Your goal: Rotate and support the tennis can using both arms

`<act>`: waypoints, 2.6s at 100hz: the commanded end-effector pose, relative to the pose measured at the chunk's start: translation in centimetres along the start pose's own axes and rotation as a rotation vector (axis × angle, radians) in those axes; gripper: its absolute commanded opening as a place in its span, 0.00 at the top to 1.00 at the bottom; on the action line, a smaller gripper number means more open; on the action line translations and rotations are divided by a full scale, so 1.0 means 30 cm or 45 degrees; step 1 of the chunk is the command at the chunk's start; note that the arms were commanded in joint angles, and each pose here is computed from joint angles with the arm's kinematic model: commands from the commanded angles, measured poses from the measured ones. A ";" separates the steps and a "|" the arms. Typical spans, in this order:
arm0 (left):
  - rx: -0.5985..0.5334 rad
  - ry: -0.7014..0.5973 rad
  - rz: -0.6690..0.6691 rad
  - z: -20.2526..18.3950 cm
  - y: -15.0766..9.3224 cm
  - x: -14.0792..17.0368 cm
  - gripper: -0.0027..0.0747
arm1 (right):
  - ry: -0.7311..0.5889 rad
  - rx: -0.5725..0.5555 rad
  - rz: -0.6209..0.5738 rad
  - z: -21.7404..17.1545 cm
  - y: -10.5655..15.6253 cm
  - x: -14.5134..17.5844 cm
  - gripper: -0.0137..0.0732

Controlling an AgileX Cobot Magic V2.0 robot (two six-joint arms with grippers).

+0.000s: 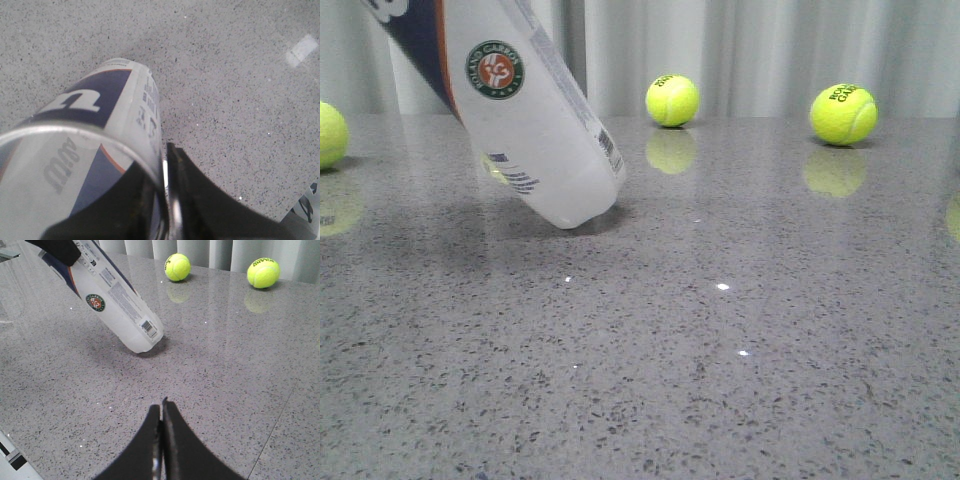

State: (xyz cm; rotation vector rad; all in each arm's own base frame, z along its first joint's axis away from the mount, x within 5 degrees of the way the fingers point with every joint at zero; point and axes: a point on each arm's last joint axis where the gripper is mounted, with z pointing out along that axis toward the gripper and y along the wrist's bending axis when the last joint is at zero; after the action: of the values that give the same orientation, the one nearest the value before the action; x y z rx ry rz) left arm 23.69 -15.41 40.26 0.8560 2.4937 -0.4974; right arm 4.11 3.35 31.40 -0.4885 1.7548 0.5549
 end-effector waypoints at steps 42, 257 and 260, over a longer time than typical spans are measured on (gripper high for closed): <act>0.057 -0.240 0.034 -0.100 -0.044 -0.093 0.38 | -0.128 0.004 -0.021 -0.010 0.002 -0.050 0.91; -0.022 -1.110 0.113 -0.257 -0.121 0.404 0.99 | -0.128 0.004 -0.021 -0.010 0.002 -0.050 0.91; -0.025 -1.115 0.111 -0.252 -0.120 0.425 0.99 | -0.128 0.004 -0.021 -0.010 0.002 -0.050 0.91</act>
State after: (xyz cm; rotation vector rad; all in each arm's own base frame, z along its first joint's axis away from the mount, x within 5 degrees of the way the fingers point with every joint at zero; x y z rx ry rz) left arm 11.31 -9.28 39.77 0.6263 1.7570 -0.6203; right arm 4.11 3.35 31.40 -0.4885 1.7548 0.5549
